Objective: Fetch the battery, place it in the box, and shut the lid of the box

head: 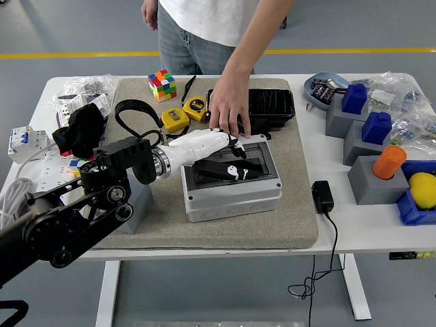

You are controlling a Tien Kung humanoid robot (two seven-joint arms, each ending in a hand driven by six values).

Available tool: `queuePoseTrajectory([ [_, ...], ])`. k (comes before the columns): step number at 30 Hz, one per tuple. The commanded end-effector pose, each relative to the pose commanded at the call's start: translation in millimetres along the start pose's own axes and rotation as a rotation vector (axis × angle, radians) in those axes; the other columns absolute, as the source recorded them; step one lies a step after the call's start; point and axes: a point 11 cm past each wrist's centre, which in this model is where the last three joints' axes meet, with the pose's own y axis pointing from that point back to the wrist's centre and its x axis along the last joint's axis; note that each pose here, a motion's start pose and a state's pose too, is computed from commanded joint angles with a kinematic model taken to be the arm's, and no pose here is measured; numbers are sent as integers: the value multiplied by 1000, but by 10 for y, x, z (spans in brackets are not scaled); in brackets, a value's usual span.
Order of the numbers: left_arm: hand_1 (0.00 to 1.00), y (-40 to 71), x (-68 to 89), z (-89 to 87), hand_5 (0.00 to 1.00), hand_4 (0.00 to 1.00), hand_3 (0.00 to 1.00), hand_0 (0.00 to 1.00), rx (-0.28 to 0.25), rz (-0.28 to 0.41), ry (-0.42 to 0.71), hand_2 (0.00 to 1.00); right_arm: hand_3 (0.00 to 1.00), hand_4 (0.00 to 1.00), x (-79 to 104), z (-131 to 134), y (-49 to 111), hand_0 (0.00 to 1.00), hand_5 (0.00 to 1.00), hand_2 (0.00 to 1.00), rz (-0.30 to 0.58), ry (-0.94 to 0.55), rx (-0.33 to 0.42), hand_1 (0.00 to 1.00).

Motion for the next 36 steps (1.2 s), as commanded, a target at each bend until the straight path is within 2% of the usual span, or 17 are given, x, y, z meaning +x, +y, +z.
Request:
queuePoseTrajectory([
  [6,824,91,309,-122,998,998,699,985,5,142,22,749,843,998,-20,18,5,915,998,807,-3,-3,-4,871],
  [12,837,327,761,-294,998,998,718,975,-6,386,80,765,842,998,-40,23,9,915,998,807,-6,-9,-5,870],
  [13,867,384,822,-327,998,998,752,943,-19,433,110,804,842,998,-45,25,10,914,998,807,-7,-10,-5,870],
  [16,867,539,998,-427,998,998,752,943,-44,550,170,804,842,998,-54,30,12,914,998,807,-8,-12,-6,870],
  [18,867,682,1093,-514,998,998,752,943,-75,654,240,804,842,998,-68,40,15,914,998,807,-10,-14,-8,870],
  [19,960,773,1157,-569,998,998,888,958,-87,715,268,921,842,998,-74,44,17,914,998,807,-11,-14,-9,870],
  [21,960,930,1248,-672,998,998,888,958,-100,815,317,921,842,998,-88,50,20,914,998,807,-12,-16,-10,870],
  [24,960,1230,1380,-891,998,998,888,958,-102,980,409,921,842,998,-114,48,24,914,998,807,-16,-18,-10,870],
  [25,989,1309,1405,-951,998,998,945,977,-101,1019,434,967,842,998,-120,47,25,915,998,807,-16,-19,-10,870],
  [26,989,1345,1420,-978,998,998,945,977,-100,1035,443,967,842,998,-122,47,26,915,998,807,-17,-20,-10,870],
  [30,989,1717,1435,-1277,998,998,945,977,-98,1172,574,967,842,998,-141,38,28,915,998,807,-19,-21,-9,870],
  [31,998,1799,1428,-1348,998,998,998,998,-99,1194,612,998,842,998,-144,37,29,915,998,807,-19,-21,-9,870],
  [34,998,1950,1374,-1507,998,998,998,998,-107,1223,727,998,842,998,-157,40,31,915,998,807,-20,-19,-9,870],
  [36,998,2054,1278,-1647,998,998,998,998,-97,1220,816,998,842,998,-169,54,35,915,998,807,-21,-16,-12,870],
])
